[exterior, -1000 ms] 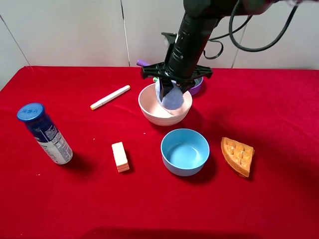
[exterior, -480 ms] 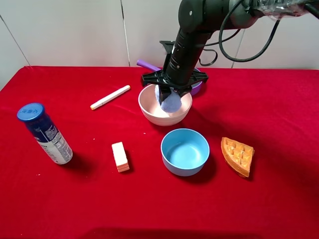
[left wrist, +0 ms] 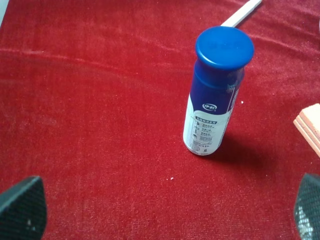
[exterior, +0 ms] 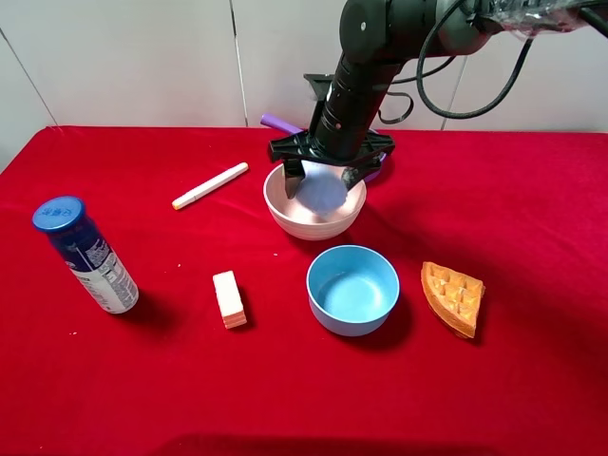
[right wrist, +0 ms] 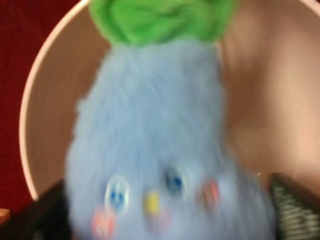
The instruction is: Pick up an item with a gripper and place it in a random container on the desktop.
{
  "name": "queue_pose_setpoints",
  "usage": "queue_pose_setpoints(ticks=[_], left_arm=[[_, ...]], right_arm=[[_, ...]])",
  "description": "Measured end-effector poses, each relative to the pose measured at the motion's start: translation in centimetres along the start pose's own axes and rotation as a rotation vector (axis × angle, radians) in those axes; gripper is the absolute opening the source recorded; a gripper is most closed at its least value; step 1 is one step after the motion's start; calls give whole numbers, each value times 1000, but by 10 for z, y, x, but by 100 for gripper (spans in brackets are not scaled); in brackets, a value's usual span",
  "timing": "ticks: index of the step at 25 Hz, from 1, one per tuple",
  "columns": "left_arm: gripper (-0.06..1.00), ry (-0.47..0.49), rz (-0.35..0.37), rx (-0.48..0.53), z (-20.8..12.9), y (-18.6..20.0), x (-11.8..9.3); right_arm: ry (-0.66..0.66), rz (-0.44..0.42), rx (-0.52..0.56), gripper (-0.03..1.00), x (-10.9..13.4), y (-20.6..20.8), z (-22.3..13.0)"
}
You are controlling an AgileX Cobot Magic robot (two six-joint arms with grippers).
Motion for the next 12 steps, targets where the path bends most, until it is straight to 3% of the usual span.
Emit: queue_pose_setpoints(ticks=[4,12], left_arm=[[99,0,0,0,0,0,0],[99,0,0,0,0,0,0]], right_arm=[[16,-18,-5,68,-3,0,1],[23,-33,14,69,-5,0,-2]])
Point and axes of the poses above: a point on each arm's last joint axis where the gripper is mounted, y pointing back along that axis away from the gripper, x along the wrist's bending axis when the last joint is at zero, z = x × y, the point moved 6 cm from there along -y, pointing out along that axis toward the gripper, and after that the axes turned 9 degrees about -y, right-handed, at the moved point
